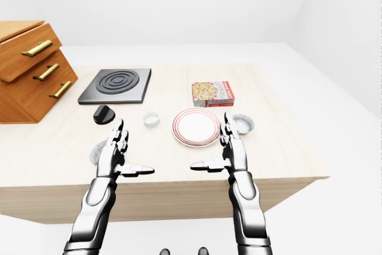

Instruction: Pick the akita bowl next to the plate and place it on the plate.

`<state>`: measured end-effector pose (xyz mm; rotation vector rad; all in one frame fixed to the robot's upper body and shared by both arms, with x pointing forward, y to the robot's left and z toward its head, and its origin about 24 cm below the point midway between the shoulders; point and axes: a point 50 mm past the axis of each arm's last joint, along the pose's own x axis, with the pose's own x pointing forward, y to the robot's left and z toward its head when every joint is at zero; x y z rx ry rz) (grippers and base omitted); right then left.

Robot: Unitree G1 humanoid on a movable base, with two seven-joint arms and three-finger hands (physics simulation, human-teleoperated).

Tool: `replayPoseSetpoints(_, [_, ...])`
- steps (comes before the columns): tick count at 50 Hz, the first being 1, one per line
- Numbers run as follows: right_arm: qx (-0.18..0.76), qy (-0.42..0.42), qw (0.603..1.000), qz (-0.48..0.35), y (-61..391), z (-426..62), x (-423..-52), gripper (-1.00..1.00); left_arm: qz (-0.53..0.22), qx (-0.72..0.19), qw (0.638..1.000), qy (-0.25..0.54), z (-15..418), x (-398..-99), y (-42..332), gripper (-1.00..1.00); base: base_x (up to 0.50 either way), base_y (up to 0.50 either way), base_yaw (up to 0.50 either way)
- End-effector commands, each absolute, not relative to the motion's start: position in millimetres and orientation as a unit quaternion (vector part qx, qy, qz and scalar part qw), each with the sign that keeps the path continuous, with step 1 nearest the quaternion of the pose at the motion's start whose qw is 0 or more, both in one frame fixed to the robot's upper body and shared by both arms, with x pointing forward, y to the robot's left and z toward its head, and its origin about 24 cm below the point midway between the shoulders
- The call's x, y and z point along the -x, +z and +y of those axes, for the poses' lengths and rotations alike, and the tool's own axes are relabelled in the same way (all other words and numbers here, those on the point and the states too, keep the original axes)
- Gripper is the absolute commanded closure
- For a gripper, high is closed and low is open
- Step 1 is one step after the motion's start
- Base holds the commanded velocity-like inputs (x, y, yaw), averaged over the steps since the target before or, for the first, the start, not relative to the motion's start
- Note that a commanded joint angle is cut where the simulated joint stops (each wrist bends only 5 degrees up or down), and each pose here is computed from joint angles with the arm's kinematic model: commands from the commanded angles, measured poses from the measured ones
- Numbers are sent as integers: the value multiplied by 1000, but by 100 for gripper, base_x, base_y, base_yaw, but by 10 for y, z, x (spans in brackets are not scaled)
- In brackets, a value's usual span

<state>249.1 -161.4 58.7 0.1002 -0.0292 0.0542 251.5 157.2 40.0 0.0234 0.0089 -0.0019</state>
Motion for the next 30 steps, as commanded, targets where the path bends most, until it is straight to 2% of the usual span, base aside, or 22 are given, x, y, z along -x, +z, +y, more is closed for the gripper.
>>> replayPoseSetpoints(1, [-54, 27, 998, -14, 586, -1620, -2496, -100, 7, -12, 1000, -2, 1567, -2510, 399, -100, 0, -50, 0])
replayPoseSetpoints(21, [-49, 26, 998, -13, 579, -1620, -2501, -100, 14, -17, 1000, -2, 1568, -2522, 352, -100, 0, -50, 0])
replayPoseSetpoints(30, [-25, 43, 999, -2, 531, -1558, -2433, -100, 17, -15, 1000, 0, 1573, -2521, 337, -100, 0, -2, 0])
